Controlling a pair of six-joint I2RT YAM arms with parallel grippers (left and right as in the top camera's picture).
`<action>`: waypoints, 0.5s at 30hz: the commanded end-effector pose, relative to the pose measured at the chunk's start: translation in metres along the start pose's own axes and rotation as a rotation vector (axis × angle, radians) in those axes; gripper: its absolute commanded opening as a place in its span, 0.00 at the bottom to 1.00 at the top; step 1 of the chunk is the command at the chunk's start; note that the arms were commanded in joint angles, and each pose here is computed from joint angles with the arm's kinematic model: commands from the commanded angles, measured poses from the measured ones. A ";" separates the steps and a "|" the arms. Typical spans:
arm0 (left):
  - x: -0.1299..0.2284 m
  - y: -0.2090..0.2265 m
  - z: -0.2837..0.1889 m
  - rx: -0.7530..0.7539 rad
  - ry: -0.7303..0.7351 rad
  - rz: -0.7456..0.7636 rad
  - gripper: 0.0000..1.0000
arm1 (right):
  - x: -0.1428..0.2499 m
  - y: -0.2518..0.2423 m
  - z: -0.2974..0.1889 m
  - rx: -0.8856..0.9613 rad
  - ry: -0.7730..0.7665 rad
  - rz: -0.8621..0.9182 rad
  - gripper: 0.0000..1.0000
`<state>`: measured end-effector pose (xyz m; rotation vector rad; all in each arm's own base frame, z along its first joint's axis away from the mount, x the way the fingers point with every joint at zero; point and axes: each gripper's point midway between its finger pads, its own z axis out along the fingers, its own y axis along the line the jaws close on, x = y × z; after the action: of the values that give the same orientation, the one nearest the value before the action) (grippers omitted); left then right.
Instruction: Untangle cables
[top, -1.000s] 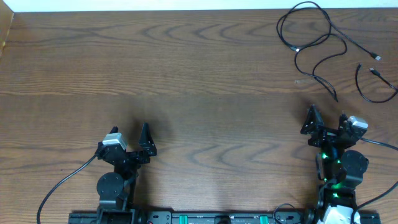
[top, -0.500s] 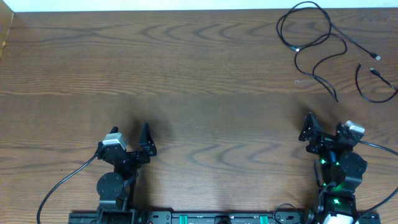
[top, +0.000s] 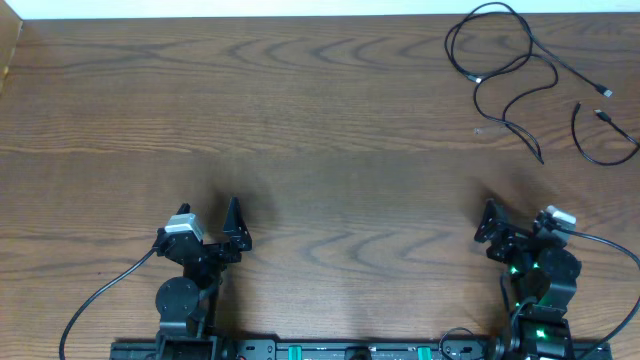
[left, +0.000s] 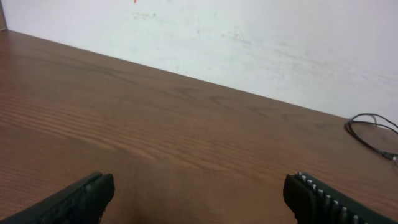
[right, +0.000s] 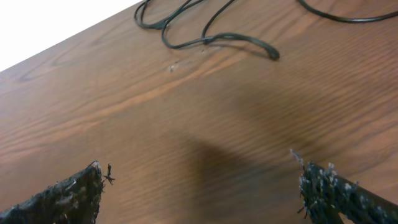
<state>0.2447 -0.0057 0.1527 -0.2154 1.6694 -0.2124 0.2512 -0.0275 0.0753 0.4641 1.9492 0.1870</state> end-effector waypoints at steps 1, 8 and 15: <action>0.016 0.007 0.001 -0.027 0.045 0.005 0.92 | -0.002 0.003 -0.004 0.009 -0.025 -0.020 0.99; 0.016 0.007 0.001 -0.027 0.045 0.005 0.92 | -0.023 0.028 -0.017 -0.075 -0.139 -0.156 0.99; 0.016 0.007 0.001 -0.027 0.045 0.005 0.92 | -0.053 0.047 -0.038 -0.147 -0.307 -0.300 0.99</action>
<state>0.2447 -0.0058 0.1528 -0.2151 1.6690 -0.2127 0.2491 -0.0052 0.1388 0.1993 1.7153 0.1311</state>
